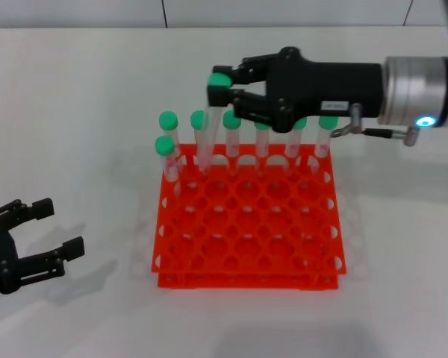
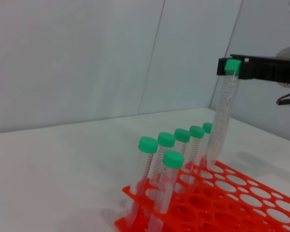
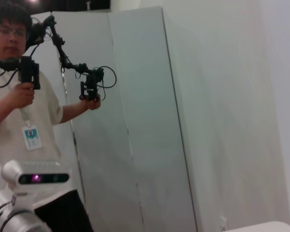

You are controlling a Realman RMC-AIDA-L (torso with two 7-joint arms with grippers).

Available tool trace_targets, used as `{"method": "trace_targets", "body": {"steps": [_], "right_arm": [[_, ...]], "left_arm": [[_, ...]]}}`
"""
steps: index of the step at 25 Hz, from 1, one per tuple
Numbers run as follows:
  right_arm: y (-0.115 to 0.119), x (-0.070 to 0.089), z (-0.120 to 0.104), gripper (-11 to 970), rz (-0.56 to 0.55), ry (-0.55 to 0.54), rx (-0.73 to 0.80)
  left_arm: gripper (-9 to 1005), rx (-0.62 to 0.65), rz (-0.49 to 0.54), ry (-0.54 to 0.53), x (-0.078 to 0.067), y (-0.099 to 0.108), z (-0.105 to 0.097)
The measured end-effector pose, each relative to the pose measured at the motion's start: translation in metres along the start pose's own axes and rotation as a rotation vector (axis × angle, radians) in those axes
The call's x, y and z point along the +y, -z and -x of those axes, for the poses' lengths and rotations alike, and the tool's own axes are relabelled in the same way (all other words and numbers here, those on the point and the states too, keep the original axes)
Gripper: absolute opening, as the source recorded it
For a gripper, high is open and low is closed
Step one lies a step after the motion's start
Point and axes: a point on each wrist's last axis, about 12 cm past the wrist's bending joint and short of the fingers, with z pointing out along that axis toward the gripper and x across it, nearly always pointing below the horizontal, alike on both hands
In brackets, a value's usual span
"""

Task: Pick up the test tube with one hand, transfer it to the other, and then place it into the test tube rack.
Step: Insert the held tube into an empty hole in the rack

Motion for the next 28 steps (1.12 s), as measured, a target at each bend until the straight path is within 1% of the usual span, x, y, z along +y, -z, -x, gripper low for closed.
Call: {"method": "trace_targets", "body": {"steps": [4, 8, 10, 16, 28], "right_arm": [[-0.013, 0.004, -0.003, 254, 0.006, 0.025, 0.014], [-0.024, 0.007, -0.006, 253, -0.008, 0.060, 0.023], [-0.032, 0.007, -0.009, 253, -0.018, 0.080, 0.052], [-0.038, 0.009, -0.012, 253, -0.029, 0.111, 0.068], [-0.034, 0.005, -0.016, 253, -0.054, 0.118, 0.089]], "left_arm": [[893, -0.001, -0.003, 0.003, 0.001, -0.001, 0.001], [893, -0.001, -0.004, 0.007, 0.001, -0.002, 0.001], [893, -0.001, -0.004, 0.007, 0.001, -0.002, 0.001], [893, -0.001, -0.007, 0.008, 0.001, -0.003, 0.002], [893, 0.005, -0.012, 0.000, 0.003, -0.004, 0.004]]}}
